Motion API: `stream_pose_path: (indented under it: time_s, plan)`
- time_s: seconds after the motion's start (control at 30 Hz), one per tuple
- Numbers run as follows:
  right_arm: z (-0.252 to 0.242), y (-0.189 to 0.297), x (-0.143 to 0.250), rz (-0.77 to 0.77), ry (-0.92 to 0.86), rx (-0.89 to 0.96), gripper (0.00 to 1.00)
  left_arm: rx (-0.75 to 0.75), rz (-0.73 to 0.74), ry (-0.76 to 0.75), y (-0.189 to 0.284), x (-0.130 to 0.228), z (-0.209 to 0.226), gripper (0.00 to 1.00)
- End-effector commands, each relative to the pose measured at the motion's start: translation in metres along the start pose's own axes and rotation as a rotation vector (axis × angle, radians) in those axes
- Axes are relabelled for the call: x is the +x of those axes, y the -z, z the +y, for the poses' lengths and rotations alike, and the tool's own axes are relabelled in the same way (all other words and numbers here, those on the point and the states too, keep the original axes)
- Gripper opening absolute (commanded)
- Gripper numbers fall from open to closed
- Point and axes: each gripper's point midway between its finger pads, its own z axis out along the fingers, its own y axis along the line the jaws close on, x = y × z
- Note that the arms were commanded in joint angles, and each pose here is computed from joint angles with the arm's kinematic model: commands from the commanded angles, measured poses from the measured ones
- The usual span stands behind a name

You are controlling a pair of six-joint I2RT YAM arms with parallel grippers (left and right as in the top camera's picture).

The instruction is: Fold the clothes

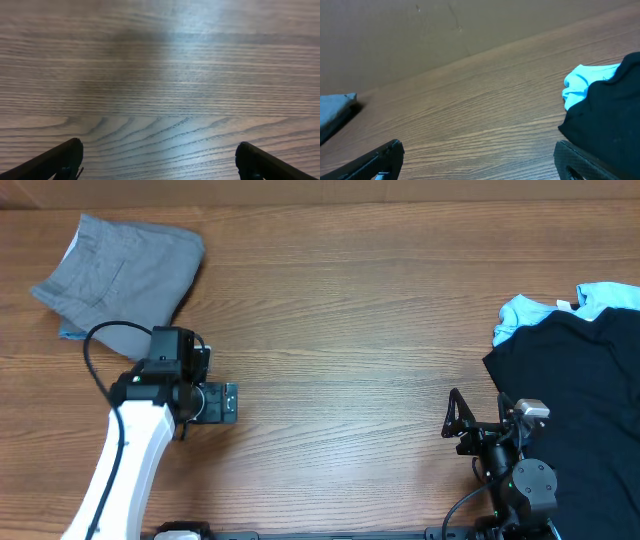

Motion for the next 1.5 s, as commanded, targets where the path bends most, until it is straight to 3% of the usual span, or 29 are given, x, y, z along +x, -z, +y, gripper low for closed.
stream_pose_path:
  time_s: [0.0, 0.53, 0.77, 0.97, 1.47]
  plan:
    - [-0.001, 0.0, -0.002, -0.016, -0.002, 0.002, 1.0, -0.009, -0.101, 0.012, 0.021, 0.003, 0.001, 1.0]
    - [-0.001, 0.0, -0.002, -0.016, -0.002, 0.002, 1.0, -0.005, -0.797, 0.031, 0.044, -0.004, 0.008, 1.0]
    - [-0.001, 0.0, -0.001, -0.015, -0.002, 0.002, 1.0, -0.017, -1.016, 0.051, 0.074, 0.0, 0.014, 1.0]
    - [-0.001, 0.0, -0.002, -0.016, -0.002, 0.002, 1.0, -0.001, -1.109, 0.051, 0.075, 0.005, 0.013, 1.0]
    - [-0.001, 0.0, -0.001, -0.016, -0.002, 0.002, 1.0, 0.025, -1.105, 0.037, 0.058, 0.004, 0.008, 1.0]
